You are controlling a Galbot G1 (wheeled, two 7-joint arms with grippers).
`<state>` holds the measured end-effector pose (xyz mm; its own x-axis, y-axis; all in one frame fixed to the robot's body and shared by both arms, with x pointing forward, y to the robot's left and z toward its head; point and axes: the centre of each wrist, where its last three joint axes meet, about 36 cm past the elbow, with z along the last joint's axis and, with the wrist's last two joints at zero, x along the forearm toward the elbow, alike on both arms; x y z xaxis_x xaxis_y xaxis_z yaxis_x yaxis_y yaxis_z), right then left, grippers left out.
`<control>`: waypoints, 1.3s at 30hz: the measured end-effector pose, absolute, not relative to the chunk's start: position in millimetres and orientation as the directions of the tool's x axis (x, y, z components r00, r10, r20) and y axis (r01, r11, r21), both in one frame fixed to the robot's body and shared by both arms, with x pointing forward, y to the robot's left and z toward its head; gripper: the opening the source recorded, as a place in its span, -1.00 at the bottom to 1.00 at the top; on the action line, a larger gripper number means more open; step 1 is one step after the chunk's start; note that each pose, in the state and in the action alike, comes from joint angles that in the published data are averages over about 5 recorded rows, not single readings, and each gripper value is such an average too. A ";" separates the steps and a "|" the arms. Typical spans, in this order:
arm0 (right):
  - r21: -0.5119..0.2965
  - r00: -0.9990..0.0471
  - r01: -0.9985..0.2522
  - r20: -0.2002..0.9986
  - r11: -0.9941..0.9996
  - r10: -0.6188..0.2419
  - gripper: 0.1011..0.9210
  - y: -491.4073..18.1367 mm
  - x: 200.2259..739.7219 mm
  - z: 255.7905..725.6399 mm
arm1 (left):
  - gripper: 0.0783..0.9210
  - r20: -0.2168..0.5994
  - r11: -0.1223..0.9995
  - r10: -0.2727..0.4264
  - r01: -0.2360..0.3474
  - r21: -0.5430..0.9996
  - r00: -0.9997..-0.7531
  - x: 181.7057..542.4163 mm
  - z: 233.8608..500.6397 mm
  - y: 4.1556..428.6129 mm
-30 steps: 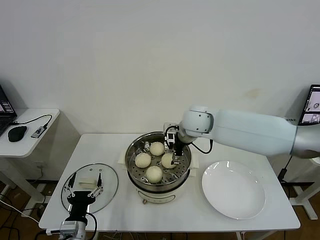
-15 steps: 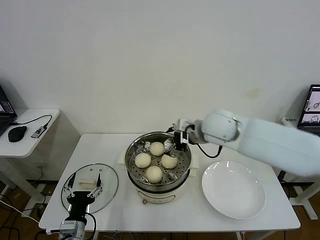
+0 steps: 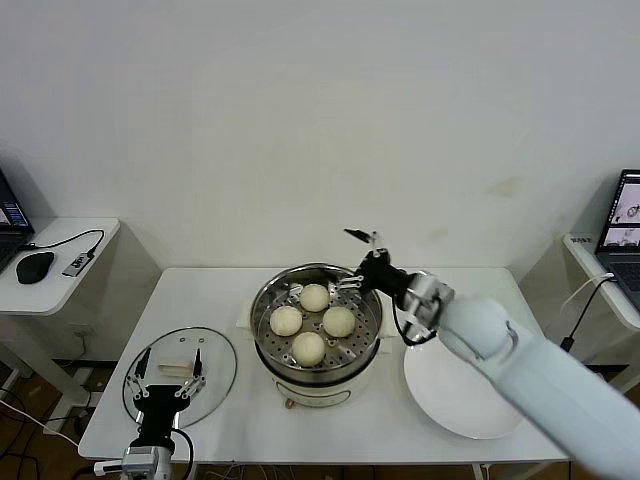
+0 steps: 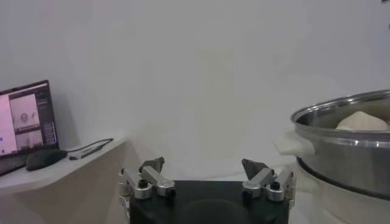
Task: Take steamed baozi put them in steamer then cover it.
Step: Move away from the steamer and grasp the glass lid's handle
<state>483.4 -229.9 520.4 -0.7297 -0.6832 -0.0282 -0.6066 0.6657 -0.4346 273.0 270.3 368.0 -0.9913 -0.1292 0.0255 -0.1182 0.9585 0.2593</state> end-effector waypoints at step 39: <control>-0.073 -0.982 0.168 -0.101 0.983 0.160 0.76 -396.1 277.9 448.6 | 0.77 0.154 -0.081 0.095 0.147 0.986 -0.983 283.9 315.7 388.6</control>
